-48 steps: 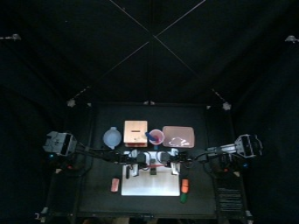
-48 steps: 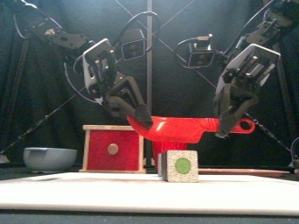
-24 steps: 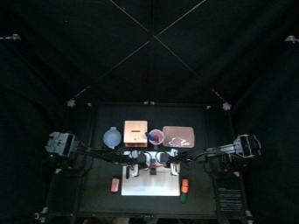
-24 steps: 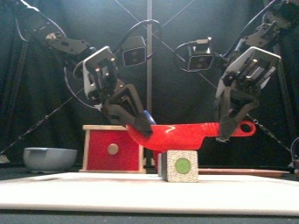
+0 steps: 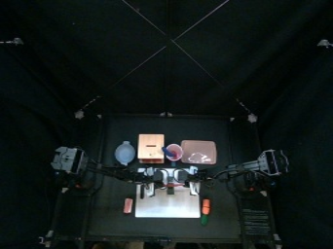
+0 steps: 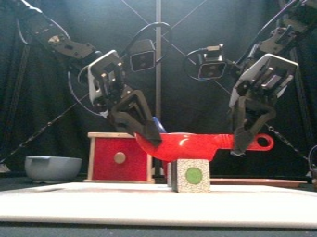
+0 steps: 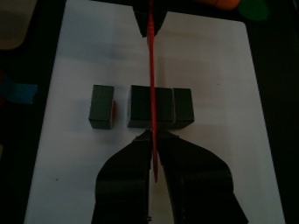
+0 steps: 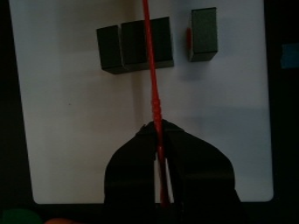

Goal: Place sushi on board then cut the sushi with the knife then place the pieces on the plate
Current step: Cut the sushi into 4 pieces

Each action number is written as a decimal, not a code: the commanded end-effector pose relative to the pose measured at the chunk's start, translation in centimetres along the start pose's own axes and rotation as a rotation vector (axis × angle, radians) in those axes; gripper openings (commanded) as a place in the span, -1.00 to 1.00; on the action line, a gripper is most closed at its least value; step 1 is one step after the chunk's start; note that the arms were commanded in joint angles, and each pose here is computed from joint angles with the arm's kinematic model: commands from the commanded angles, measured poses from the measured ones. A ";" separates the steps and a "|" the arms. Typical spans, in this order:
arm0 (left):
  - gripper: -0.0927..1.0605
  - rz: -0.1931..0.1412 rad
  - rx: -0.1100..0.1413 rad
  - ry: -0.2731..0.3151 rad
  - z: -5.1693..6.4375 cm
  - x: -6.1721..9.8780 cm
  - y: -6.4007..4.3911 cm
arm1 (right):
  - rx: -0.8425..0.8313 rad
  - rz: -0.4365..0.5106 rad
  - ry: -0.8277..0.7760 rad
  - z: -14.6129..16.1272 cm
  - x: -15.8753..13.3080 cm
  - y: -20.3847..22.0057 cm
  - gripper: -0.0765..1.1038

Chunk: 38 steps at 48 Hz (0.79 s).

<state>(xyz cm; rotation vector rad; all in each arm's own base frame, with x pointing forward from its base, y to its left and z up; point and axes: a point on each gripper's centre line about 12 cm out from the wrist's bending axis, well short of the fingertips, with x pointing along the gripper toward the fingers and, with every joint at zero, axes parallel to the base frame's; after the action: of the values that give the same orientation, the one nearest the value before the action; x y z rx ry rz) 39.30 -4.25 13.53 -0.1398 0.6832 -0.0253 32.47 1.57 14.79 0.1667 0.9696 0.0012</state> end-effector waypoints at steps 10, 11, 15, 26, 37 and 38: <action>0.05 -0.008 -0.003 -0.044 1.4 -0.6 -0.3 | -0.001 0.008 -0.055 1.5 -0.8 0.3 -0.47; 0.05 -0.010 -0.002 -0.043 1.4 -0.6 -0.4 | -0.001 0.008 -0.055 1.5 -0.8 0.3 -0.47; 0.05 -0.008 -0.003 -0.036 1.1 -0.5 -0.3 | -0.002 0.008 -0.050 1.3 -0.8 0.3 -0.47; 0.05 -0.001 -0.020 -0.010 0.3 0.1 -0.1 | -0.004 0.006 -0.016 0.7 0.1 0.4 -0.47; 0.05 0.000 -0.050 0.033 -1.0 1.3 -0.5 | -0.011 0.008 0.029 -0.1 1.4 0.7 -0.47; 0.05 0.000 -0.050 0.036 -1.2 1.4 -0.5 | -0.009 0.008 0.032 -0.2 1.4 0.7 -0.47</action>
<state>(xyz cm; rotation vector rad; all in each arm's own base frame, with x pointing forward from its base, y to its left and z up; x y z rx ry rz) 39.27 -4.55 11.54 -0.1810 0.7323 -0.0038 32.70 2.12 12.80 0.1588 1.0275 0.0098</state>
